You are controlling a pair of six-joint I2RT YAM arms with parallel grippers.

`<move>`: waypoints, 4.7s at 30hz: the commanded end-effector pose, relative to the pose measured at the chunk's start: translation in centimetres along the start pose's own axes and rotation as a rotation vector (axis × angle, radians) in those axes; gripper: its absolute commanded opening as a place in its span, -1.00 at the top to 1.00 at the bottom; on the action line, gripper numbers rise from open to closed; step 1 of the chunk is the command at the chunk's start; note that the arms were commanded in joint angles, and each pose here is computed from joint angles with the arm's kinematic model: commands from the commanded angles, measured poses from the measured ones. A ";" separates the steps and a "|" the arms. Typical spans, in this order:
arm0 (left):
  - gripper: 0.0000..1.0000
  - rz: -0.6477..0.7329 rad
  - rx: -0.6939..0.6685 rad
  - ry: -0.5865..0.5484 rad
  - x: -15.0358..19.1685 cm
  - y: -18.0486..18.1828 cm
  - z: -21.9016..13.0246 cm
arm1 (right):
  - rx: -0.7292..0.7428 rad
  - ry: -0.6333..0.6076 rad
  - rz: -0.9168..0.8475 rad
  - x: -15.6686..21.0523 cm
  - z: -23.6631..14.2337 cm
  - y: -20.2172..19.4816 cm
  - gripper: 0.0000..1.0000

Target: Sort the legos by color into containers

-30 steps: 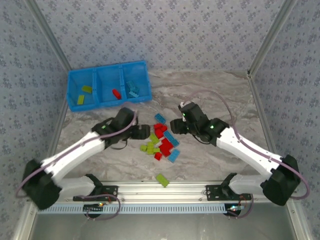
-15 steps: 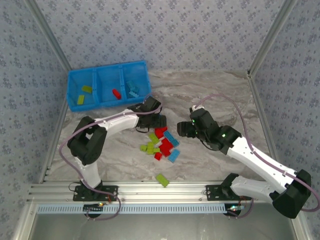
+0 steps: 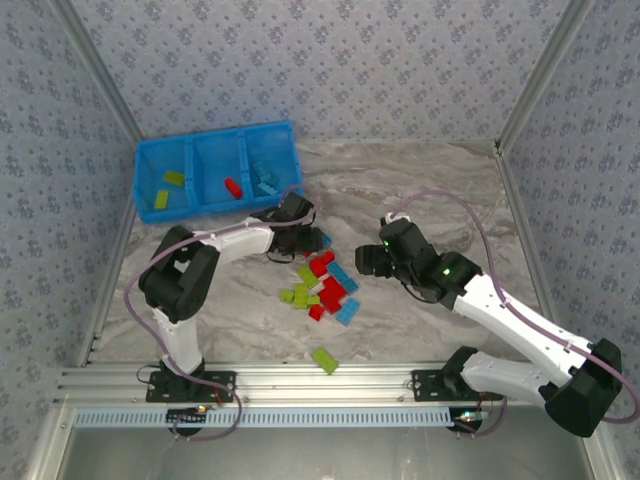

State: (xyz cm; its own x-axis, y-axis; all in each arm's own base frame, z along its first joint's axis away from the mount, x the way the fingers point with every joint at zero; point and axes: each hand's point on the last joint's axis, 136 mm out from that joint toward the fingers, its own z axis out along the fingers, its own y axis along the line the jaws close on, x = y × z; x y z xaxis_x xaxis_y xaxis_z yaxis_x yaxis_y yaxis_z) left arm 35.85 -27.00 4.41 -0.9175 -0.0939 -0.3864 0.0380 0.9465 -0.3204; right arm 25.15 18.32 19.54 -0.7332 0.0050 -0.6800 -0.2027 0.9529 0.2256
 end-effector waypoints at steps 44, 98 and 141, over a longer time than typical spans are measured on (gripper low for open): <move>0.41 -0.207 -0.341 -0.507 -21.9 16.6 -13.0 | -0.072 0.005 -0.036 -0.2 -0.4 3.6 -0.66; -0.98 -0.092 -0.053 -0.555 4.8 11.0 -29.3 | -0.170 -0.243 -0.279 -17.3 18.0 16.1 0.53; -0.98 0.742 0.215 0.337 24.6 -5.2 -13.6 | -0.015 -0.216 -0.259 -13.8 2.5 5.3 -0.86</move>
State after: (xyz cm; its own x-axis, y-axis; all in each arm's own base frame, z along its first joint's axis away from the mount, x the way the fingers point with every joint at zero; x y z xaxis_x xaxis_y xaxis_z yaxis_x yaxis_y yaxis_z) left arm 9.10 -26.71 7.29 -0.8180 0.5170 -0.2522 0.5695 0.7897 -0.2280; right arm 36.47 25.38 31.21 -0.4380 -0.1642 -0.8838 -0.4248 0.9043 0.0426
